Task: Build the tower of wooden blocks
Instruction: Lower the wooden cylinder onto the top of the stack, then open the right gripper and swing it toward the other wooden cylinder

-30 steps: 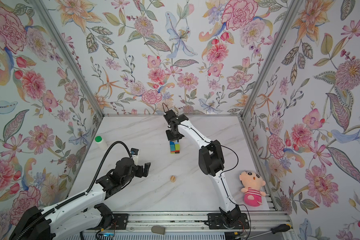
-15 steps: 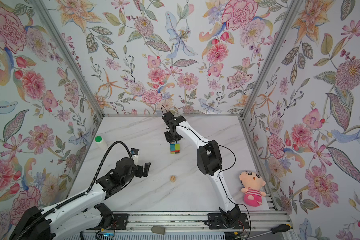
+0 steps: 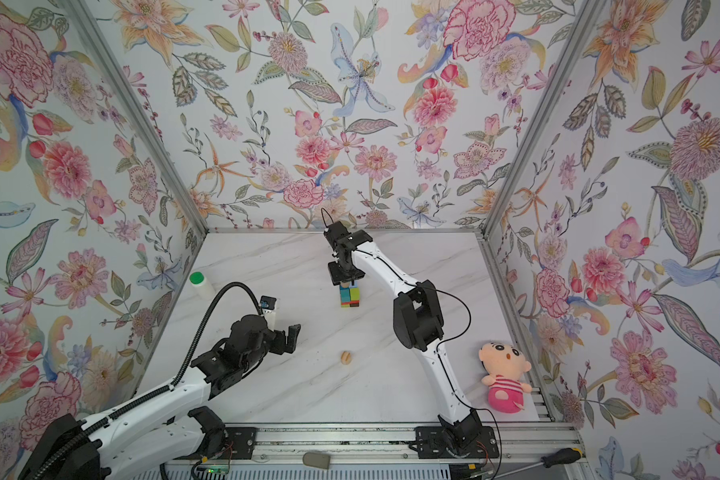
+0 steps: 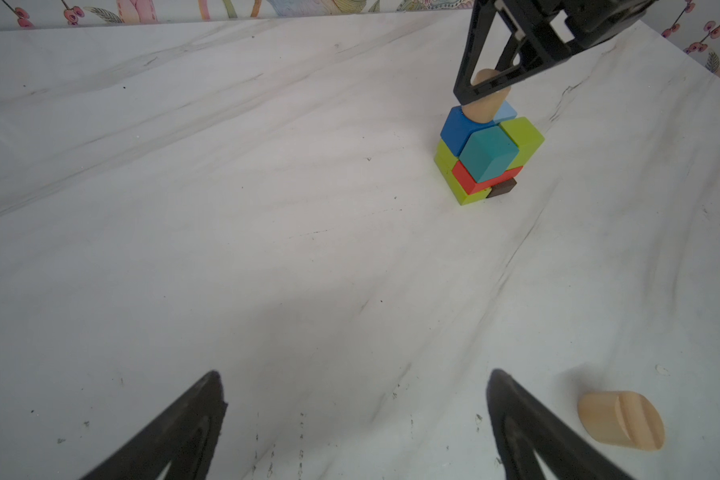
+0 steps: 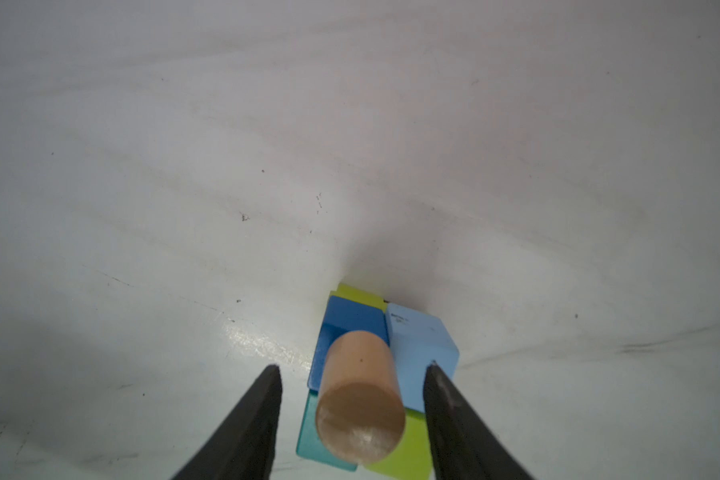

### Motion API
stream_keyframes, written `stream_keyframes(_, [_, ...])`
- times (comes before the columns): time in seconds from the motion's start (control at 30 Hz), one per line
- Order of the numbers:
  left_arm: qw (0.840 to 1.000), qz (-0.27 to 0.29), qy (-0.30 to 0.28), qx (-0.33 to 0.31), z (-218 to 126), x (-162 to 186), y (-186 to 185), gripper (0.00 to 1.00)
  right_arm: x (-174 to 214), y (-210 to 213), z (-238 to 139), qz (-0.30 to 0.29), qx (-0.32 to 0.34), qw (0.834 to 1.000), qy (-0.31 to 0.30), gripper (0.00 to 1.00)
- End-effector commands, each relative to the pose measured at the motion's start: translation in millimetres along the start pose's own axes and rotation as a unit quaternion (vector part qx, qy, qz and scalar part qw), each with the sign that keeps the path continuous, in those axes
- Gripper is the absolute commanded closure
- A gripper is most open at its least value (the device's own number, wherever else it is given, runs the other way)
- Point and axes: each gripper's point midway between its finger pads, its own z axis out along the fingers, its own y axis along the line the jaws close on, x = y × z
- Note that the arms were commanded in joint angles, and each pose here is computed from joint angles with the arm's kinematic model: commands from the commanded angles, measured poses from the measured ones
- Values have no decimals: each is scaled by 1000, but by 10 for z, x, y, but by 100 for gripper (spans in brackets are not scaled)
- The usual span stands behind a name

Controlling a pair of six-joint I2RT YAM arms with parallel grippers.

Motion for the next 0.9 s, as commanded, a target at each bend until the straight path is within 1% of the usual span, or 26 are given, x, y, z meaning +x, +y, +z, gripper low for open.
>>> stream_keyframes(0.0, [1000, -1, -17, 0, -44, -141, 14, 1, -76, 36, -225, -5, -2, 1000, -18, 41])
stream_keyframes(0.17, [1000, -6, -20, 0, -74, -155, 23, 1, -159, 8, -532, -4, 1, 999, -48, 38])
stream_keyframes(0.23, [1000, -8, -23, 1, -96, -163, 23, 1, -128, 157, -668, -17, -3, 998, -57, 36])
stream_keyframes(0.4, [999, -23, -28, 9, -143, -135, 19, 1, -13, 244, -919, -27, -2, 997, -68, 34])
stream_keyframes(0.6, [998, -41, -24, 34, -204, -4, -90, 1, 335, 388, -1034, -35, -8, 997, -66, 36])
stream_keyframes(0.87, [998, -35, -20, 46, -364, 234, -314, 1, 1043, 410, -897, -14, -29, 998, -48, 43])
